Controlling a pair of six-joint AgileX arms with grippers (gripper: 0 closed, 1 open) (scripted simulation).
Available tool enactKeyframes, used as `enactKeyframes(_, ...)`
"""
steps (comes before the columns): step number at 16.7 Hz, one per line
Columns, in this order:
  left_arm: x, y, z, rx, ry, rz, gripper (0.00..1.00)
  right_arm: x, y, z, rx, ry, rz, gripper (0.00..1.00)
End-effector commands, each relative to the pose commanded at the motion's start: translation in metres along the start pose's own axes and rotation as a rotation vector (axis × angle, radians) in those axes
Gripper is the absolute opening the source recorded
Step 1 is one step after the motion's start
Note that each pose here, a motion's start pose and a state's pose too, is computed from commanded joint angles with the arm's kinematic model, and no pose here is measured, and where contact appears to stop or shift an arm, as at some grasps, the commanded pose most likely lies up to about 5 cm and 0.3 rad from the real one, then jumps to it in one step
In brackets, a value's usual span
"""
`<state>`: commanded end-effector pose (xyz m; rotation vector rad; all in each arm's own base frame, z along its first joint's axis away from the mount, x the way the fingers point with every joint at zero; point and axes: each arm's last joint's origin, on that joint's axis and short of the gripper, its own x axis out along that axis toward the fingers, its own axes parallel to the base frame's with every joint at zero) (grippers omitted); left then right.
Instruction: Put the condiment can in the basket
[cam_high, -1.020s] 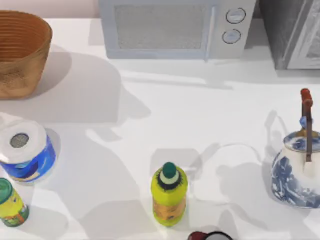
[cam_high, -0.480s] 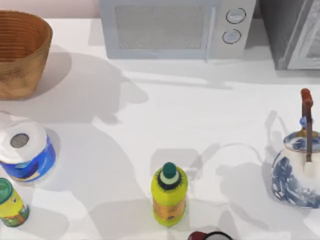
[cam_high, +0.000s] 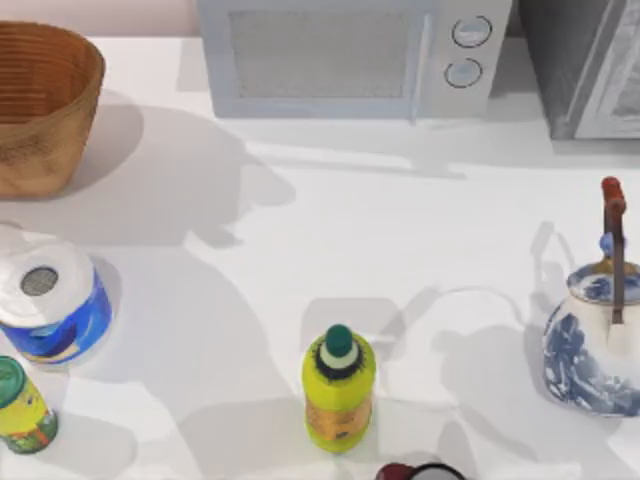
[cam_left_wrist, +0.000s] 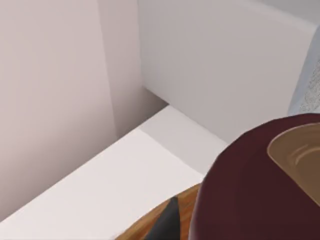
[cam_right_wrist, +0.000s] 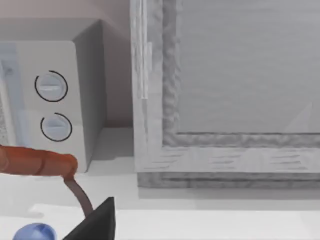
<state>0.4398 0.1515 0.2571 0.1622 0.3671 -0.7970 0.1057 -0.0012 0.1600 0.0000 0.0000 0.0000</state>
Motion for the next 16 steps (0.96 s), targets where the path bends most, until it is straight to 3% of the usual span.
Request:
enactKeyframes(10,0.0,0.0,0.0,0.0,0.0,0.0,0.98,0.0,0.0,0.0,0.0,0.0,0.0,1.0)
enactKeyframes(16,0.0,0.0,0.0,0.0,0.0,0.0,1.0,0.0,0.0,0.0,0.0,0.0,0.0,1.0)
